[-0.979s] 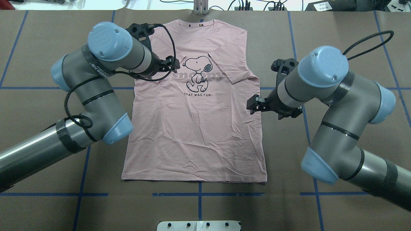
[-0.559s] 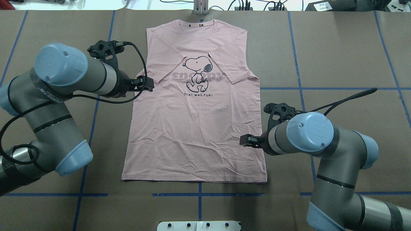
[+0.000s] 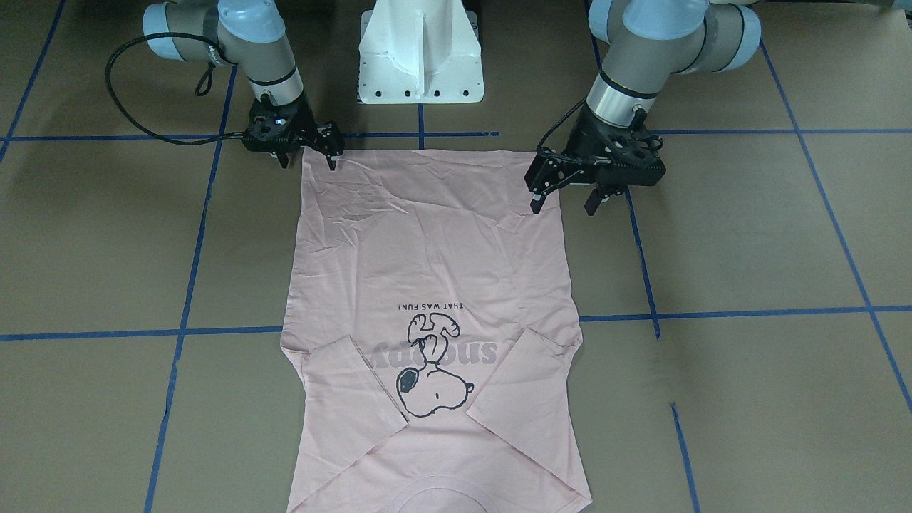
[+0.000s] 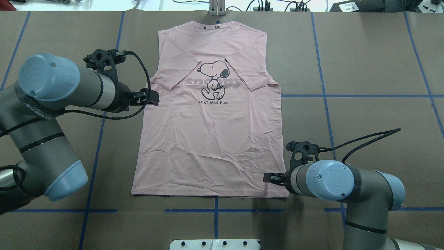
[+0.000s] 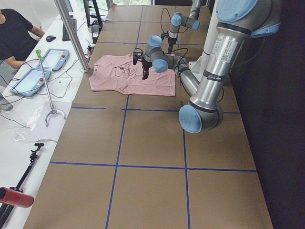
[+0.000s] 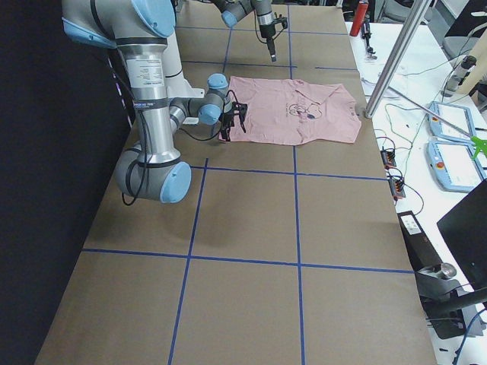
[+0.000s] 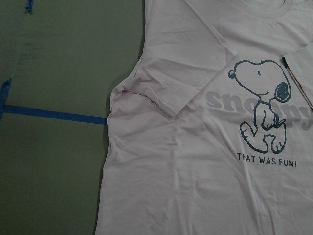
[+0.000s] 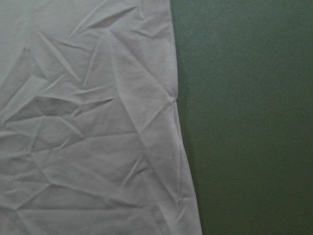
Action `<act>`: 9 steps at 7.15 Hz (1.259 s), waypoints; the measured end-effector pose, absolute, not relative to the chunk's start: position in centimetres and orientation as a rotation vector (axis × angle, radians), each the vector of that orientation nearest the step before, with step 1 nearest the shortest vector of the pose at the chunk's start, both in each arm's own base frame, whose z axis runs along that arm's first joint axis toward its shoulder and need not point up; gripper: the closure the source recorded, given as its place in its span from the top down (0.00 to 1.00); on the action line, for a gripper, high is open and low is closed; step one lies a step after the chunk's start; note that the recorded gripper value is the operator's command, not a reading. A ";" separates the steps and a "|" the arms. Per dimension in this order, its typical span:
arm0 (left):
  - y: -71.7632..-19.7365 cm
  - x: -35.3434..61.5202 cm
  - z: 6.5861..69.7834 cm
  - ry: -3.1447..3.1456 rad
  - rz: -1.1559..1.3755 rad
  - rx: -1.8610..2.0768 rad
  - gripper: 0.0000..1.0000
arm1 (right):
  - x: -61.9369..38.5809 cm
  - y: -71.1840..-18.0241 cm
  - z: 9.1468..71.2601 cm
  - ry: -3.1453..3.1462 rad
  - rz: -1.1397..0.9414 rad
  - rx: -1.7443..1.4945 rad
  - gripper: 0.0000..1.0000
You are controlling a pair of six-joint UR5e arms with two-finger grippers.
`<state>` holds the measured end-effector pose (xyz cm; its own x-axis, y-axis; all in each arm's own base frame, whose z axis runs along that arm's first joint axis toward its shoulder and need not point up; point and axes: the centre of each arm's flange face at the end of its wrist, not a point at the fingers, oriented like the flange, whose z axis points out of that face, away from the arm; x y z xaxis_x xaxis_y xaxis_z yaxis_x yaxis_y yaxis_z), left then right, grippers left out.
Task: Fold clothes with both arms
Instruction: 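Move both grippers down to the shirt hem nearest the robot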
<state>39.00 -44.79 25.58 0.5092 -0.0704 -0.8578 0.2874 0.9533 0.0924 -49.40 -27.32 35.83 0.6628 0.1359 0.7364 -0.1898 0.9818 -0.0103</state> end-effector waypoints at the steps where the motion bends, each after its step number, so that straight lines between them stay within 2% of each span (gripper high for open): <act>1: -44.7 39.1 25.5 1.017 -0.216 0.234 1.00 | -49.4 -27.0 35.9 -0.825 0.185 0.063 1.00; 4: -44.7 39.2 25.3 1.020 -0.214 0.233 1.00 | -49.8 -25.6 35.9 -0.828 0.166 0.047 1.00; 5: -44.7 39.2 25.2 1.022 -0.214 0.233 1.00 | -50.0 -25.3 36.0 -0.825 0.161 0.044 0.91; 6: -44.6 39.2 25.2 1.024 -0.214 0.233 1.00 | -50.1 -25.2 36.1 -0.823 0.159 0.042 0.74; 7: -44.6 39.2 25.1 1.025 -0.213 0.233 1.00 | -50.1 -25.2 36.1 -0.822 0.158 0.039 0.49; 8: -44.6 39.2 25.1 1.026 -0.213 0.233 1.00 | -50.2 -25.1 36.2 -0.820 0.157 0.037 0.08; 9: -44.6 39.3 25.0 1.027 -0.213 0.232 1.00 | -50.2 -25.1 36.2 -0.821 0.157 0.035 0.00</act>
